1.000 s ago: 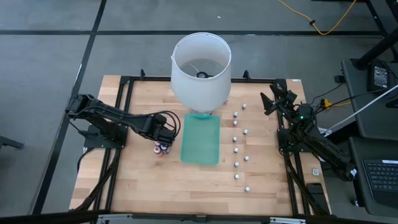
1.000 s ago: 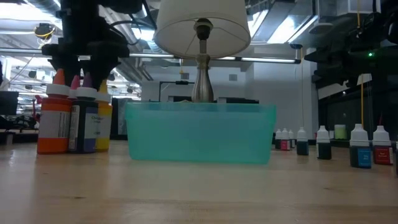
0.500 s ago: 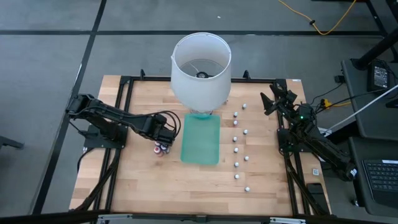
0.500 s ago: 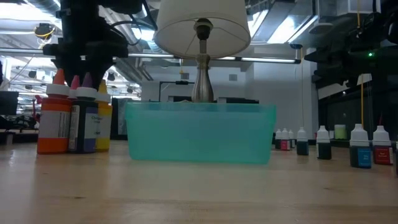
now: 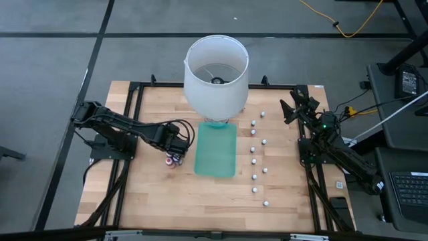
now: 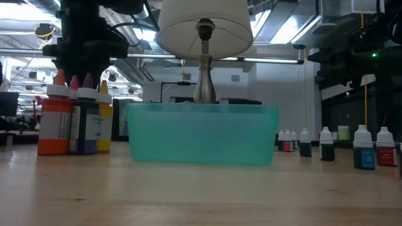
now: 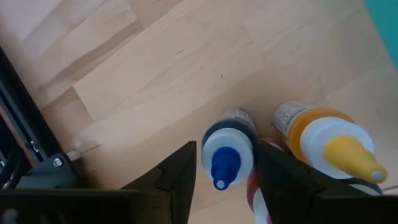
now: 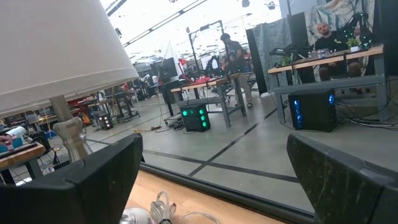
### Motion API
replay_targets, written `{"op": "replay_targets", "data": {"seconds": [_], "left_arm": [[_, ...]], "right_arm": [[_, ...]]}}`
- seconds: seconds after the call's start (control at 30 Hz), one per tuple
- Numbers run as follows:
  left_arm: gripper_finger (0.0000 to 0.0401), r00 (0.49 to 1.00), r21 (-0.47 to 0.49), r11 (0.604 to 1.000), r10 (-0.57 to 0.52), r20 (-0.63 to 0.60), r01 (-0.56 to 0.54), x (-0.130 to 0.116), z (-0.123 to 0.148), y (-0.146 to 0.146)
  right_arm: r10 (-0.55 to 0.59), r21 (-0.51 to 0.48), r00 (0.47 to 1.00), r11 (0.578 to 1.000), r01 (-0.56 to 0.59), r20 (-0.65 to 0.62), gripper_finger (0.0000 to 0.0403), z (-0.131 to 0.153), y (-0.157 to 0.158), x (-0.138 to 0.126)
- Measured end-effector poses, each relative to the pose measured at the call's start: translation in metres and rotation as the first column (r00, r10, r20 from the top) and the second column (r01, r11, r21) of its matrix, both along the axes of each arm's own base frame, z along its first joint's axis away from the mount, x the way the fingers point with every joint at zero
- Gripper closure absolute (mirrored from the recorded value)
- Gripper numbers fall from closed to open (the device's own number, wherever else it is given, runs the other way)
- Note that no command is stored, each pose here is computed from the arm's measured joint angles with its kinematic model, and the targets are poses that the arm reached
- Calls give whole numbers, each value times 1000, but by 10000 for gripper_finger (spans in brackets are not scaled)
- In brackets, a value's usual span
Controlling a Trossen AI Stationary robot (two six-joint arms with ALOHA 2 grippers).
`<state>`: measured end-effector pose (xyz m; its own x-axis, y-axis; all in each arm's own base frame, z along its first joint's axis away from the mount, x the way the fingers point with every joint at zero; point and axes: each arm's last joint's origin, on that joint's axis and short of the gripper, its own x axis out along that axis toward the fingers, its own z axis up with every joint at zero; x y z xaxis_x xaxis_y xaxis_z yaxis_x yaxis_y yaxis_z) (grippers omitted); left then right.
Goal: Pick & Place food coloring
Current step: Put the large blue food coloring bottle into the green bin
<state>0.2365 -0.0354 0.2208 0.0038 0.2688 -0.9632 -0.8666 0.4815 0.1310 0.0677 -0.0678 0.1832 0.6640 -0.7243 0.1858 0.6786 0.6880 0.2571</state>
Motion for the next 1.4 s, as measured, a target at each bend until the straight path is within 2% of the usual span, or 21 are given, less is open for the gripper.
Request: {"op": "replay_targets", "data": {"seconds": [0.43, 0.73, 0.97, 1.4], "left_arm": [[250, 1000, -5, 1000, -27, -9, 27, 1, 0, 2], [288, 999, -10, 1000, -29, -16, 29, 1, 0, 5], [282, 999, 2, 999, -37, -18, 37, 1, 0, 7], [289, 988, 32, 995, -100, 114, 97, -18, 37, 20]], "right_arm": [[0, 0, 1000, 1000, 0, 0, 4, 0, 0, 0], [0, 0, 1000, 1000, 0, 0, 4, 0, 0, 0], [0, 0, 1000, 1000, 0, 0, 4, 0, 0, 0], [0, 0, 1000, 1000, 0, 0, 4, 0, 0, 0]]}}
